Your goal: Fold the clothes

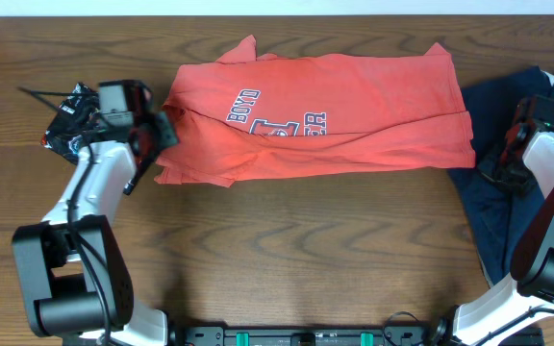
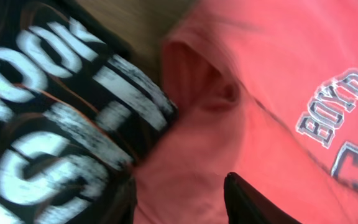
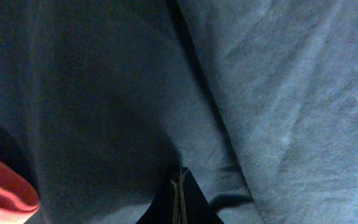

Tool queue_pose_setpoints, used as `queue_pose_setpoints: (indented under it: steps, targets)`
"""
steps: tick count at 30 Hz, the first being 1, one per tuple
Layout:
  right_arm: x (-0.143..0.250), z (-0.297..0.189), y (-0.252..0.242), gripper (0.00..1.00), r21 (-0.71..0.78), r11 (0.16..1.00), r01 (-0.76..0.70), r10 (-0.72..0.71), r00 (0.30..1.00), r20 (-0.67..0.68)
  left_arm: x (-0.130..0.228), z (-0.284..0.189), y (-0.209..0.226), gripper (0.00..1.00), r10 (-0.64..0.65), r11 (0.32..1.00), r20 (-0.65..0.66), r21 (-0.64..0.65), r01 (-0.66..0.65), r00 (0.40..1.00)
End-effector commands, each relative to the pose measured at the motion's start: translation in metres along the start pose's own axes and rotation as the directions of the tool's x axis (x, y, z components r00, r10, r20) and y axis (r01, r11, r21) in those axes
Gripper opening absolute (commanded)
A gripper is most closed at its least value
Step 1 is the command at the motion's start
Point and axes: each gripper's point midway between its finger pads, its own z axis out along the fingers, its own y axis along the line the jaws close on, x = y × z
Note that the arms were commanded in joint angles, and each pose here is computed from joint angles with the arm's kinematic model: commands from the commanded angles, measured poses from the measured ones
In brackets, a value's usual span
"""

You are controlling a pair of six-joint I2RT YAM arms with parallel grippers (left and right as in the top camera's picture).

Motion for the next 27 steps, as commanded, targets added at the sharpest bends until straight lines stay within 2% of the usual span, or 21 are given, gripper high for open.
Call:
queue_pose_setpoints:
  steps: [1, 11, 15, 22, 24, 27]
  targets:
    - [-0.002, -0.003, -0.006, 0.01, 0.0, 1.0, -0.014, 0.014, 1.0, 0.009, 0.006, 0.01, 0.01, 0.42, -0.033, 0.999, -0.034, 0.018, 0.033, 0.999]
    - [0.002, -0.003, -0.002, 0.01, -0.019, 1.0, -0.011, 0.011, 1.0, -0.01, 0.04, 0.054, 0.038, 0.42, -0.076, 0.997, -0.157, -0.034, 0.071, 0.985]
    - [0.003, -0.003, -0.003, 0.01, -0.017, 1.0, -0.01, 0.01, 1.0, -0.013, 0.042, 0.062, 0.064, 0.42, -0.123, 0.99, -0.156, -0.084, 0.111, 0.98]
    - [0.011, -0.003, -0.002, 0.01, -0.03, 1.0, -0.004, 0.003, 0.999, -0.05, 0.01, 0.052, 0.125, 0.42, -0.237, 0.964, -0.038, -0.134, 0.231, 0.971]
    - [0.013, -0.004, 0.002, 0.01, -0.052, 0.999, 0.01, -0.013, 0.998, -0.058, 0.0, 0.047, 0.13, 0.42, -0.262, 0.961, -0.022, -0.1, 0.259, 0.965]
    - [0.014, -0.004, 0.004, 0.02, -0.062, 0.998, 0.016, -0.02, 0.998, -0.063, -0.016, 0.039, 0.118, 0.42, -0.275, 0.961, -0.014, 0.025, 0.276, 0.961]
